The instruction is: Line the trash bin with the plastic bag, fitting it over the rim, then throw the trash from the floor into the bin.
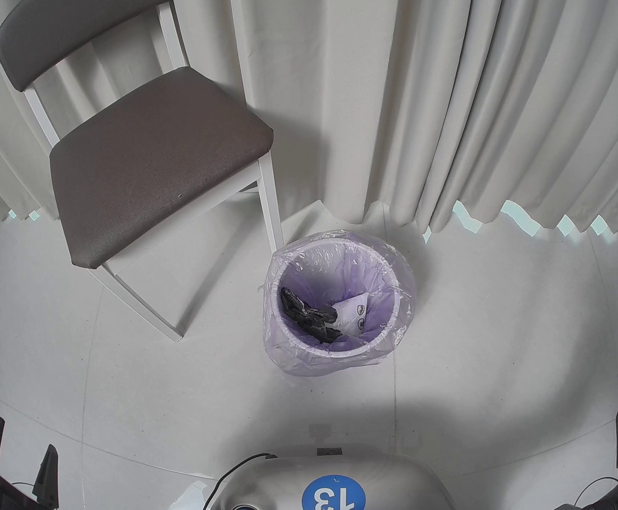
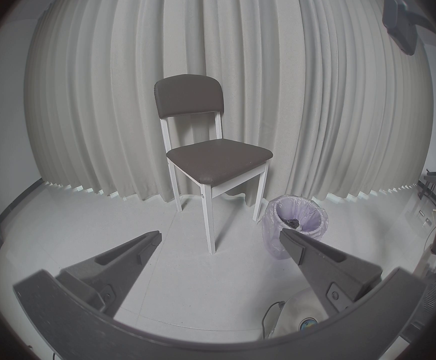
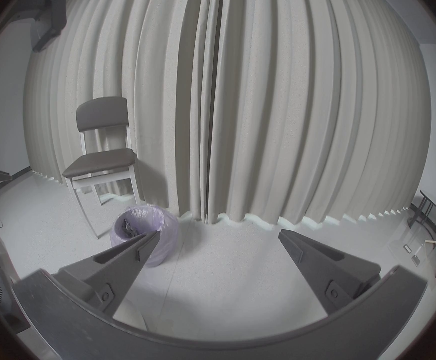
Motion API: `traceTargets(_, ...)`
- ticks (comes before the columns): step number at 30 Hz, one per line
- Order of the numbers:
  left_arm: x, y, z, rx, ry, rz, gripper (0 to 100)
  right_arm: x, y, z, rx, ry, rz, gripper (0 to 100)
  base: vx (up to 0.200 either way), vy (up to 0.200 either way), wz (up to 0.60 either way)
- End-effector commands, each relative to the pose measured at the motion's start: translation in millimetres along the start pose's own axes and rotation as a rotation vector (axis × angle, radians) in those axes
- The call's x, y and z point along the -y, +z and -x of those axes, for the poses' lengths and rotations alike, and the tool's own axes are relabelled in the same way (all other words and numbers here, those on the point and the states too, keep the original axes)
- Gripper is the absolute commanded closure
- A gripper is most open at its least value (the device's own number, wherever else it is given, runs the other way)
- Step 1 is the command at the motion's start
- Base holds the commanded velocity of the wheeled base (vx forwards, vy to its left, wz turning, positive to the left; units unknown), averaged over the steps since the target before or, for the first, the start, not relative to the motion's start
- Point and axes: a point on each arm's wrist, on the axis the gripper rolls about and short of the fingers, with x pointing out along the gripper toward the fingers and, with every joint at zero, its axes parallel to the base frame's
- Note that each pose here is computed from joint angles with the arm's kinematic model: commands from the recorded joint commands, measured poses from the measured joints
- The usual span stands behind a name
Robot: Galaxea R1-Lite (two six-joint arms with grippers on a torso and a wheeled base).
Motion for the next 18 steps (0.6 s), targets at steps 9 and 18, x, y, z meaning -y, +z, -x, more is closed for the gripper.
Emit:
traceTargets(9,0.1,-5.2,-0.2,-0.003,0.0,0.0,0,-3.4,-13.9,0.9,-0.089,0.112,-0.003,0,0.0,0.0,0.0)
traceTargets(18,0.1,-5.2,-0.2,-0.003,0.0,0.0,0,-3.4,-13.5,0.7,-0.084,0.107,-0.066,0,0.0,0.0,0.0)
